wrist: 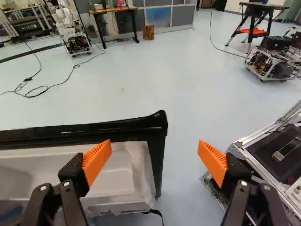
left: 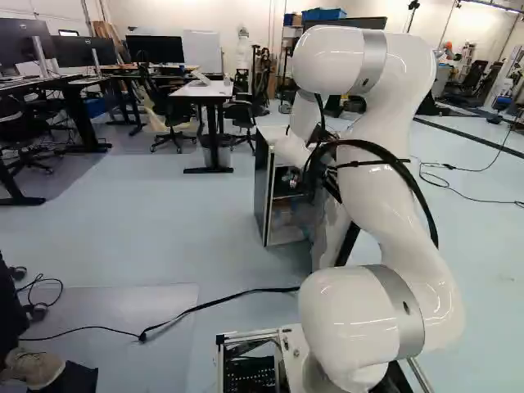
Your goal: Open the fridge door
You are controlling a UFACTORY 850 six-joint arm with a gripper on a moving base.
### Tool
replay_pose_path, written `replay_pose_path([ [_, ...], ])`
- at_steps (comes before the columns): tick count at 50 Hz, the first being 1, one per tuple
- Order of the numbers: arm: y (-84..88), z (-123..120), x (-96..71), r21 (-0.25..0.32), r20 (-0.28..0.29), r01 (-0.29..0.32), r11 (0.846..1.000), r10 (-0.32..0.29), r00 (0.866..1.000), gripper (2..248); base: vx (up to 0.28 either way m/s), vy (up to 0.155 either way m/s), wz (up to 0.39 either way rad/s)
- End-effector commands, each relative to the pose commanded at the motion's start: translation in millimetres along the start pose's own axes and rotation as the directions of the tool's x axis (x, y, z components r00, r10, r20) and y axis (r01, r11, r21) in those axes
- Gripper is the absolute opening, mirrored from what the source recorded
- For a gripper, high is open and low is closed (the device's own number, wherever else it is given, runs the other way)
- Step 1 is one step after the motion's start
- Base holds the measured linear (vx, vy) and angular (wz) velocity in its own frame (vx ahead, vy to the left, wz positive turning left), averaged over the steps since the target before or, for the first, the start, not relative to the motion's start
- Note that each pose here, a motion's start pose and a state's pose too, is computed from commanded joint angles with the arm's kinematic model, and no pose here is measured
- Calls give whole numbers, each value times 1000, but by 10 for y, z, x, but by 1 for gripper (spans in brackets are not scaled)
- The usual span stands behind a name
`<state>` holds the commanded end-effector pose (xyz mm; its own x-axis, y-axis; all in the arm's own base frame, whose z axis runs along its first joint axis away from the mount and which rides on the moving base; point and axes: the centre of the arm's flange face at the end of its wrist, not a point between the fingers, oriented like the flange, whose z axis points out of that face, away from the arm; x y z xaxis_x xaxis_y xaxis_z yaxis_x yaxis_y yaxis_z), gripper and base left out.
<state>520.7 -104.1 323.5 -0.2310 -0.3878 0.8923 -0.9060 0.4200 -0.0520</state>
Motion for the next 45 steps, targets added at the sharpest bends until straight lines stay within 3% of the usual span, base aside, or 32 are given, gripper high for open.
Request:
replay_pose_path([
  [45,-592,759,449,-143,-25,-146,979,144,989,247,0,0,0],
])
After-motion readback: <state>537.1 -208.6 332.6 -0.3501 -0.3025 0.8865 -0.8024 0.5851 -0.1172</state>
